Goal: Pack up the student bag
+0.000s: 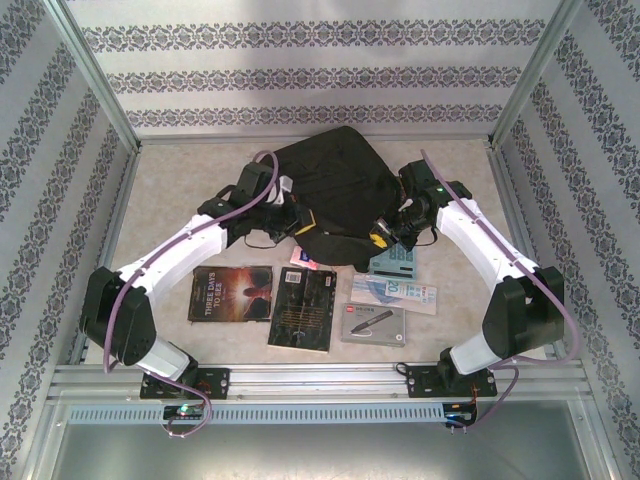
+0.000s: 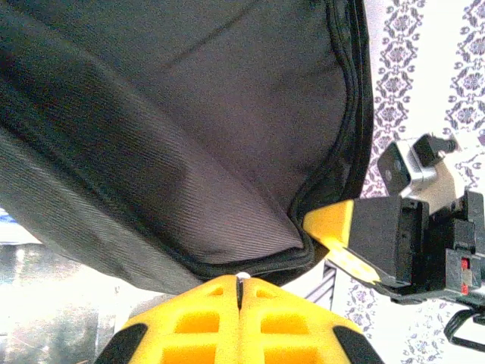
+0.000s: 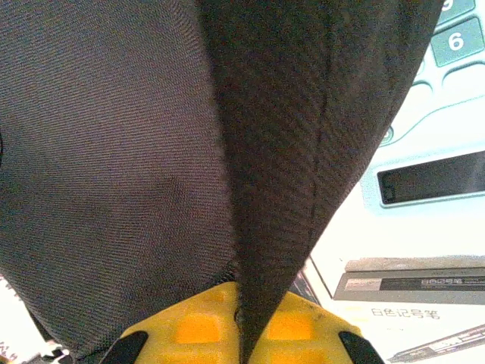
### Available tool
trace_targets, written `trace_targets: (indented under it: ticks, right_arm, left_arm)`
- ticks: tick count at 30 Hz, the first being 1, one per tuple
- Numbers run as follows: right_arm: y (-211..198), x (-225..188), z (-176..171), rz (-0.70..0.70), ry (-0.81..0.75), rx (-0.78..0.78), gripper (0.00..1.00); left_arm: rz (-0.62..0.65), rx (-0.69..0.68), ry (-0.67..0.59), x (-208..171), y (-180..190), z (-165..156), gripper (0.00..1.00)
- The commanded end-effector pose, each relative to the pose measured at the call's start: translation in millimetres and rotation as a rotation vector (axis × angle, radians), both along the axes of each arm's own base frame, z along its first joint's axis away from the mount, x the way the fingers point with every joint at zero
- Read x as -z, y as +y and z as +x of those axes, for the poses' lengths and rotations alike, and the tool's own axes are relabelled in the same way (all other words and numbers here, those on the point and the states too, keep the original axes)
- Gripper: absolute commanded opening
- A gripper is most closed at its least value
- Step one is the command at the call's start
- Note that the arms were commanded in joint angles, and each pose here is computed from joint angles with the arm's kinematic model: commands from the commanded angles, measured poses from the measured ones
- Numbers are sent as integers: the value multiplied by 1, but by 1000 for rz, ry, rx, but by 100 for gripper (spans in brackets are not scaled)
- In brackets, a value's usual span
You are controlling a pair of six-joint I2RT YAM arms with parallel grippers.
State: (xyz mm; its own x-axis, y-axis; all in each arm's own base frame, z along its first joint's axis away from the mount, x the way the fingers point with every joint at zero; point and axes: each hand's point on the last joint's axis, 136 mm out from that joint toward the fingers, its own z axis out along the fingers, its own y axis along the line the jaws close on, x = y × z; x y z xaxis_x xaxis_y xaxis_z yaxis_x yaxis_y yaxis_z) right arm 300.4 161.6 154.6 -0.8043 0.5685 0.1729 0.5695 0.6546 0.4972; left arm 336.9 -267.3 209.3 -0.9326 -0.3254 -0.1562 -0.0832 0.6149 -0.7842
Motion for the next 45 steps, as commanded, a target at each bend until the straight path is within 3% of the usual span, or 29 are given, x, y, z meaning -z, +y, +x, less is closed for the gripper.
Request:
trace_targets:
  ticks: [1,14,25,29,34,45]
  right_arm:
    - [-13,3,-3,-82,1,-20,0]
    - [-10,-4,-3,-103,-37,-87,0]
    - [-5,-13,1,-143,-76,-151,0]
    - [2,-14,0,-155,-93,-195,0]
    - [9,-18,3,-149,-104,-210,0]
    - [18,-24,5,-171,-138,-281,0]
  left_arm:
    - [11,-33,-57,-13,22,8,0]
    - [33,-184,-22,13,79,43,0]
    - [228,-162,-105,9,97,68,0]
    - [227,-129,-149,-4,89,80,0]
    - [215,13,-216,-19,55,75,0]
    - [382,137,-312,-25,47,68,0]
